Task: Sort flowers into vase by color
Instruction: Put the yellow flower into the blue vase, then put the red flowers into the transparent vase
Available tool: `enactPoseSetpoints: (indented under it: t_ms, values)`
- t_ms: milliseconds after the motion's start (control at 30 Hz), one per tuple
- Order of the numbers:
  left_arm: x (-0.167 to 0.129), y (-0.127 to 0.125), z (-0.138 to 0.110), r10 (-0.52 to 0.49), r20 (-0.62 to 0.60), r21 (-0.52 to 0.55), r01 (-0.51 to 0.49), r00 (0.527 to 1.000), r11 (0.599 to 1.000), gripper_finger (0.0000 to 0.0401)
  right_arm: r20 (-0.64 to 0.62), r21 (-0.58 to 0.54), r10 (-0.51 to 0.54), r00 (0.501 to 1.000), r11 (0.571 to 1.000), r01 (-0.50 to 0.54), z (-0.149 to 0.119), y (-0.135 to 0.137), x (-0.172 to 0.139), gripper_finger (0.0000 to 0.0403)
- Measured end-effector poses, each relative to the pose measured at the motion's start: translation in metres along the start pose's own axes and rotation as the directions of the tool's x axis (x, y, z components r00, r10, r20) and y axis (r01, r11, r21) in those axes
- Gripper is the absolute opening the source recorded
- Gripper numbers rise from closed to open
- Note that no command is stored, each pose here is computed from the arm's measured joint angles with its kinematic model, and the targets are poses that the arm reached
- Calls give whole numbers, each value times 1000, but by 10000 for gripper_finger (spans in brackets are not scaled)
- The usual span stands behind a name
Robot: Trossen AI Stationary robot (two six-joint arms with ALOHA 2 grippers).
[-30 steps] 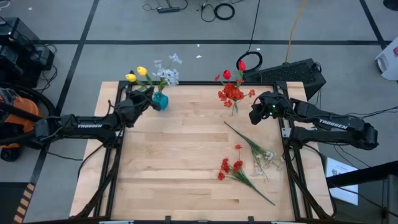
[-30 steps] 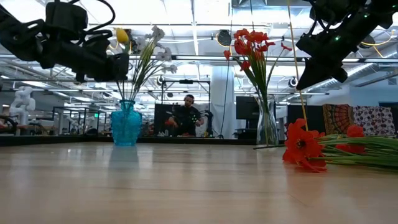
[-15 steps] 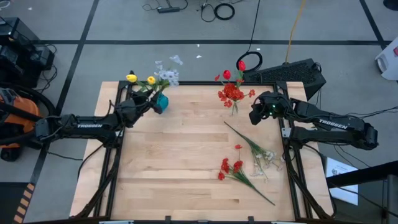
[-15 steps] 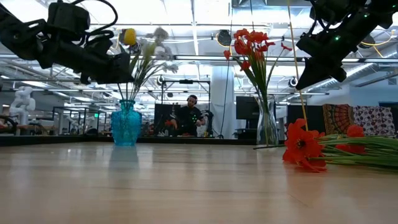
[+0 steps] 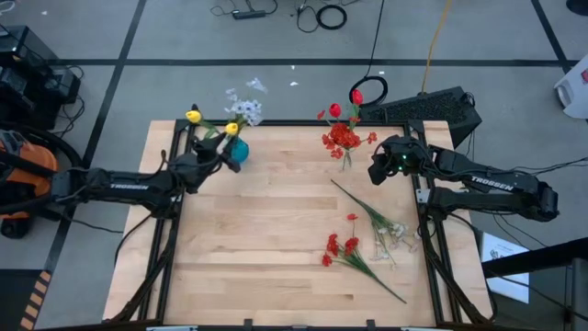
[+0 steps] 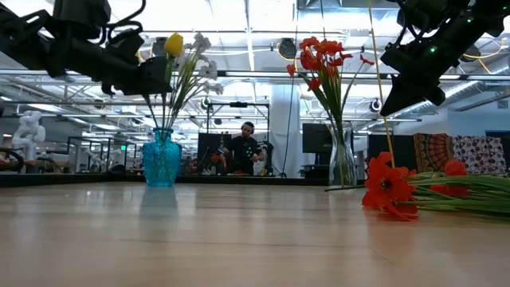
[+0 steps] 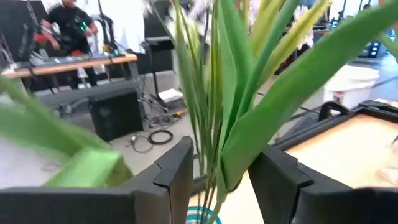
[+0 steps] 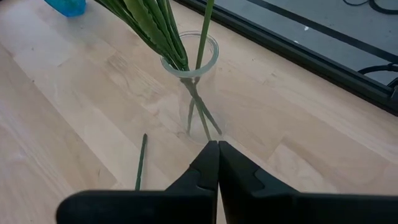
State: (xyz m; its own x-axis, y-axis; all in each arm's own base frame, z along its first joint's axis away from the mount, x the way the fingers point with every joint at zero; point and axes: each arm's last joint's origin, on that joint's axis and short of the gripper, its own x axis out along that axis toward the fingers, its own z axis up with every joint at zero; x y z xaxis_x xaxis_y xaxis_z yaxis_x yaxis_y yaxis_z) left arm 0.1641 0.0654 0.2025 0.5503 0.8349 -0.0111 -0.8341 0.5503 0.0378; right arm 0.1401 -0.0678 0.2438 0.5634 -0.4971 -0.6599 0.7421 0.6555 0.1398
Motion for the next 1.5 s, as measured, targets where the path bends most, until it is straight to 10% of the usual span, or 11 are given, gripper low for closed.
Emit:
enactPoseSetpoints:
  t_ms: [767,1500]
  values:
    - [-53,-26,7,55,2,124,-55,998,991,150,-1,0,0,1000,1000,0,0,0,0,0]
    - [-88,-74,-40,-372,-180,-168,344,911,924,150,-13,-17,3,1000,1000,-3,-1,0,0,0]
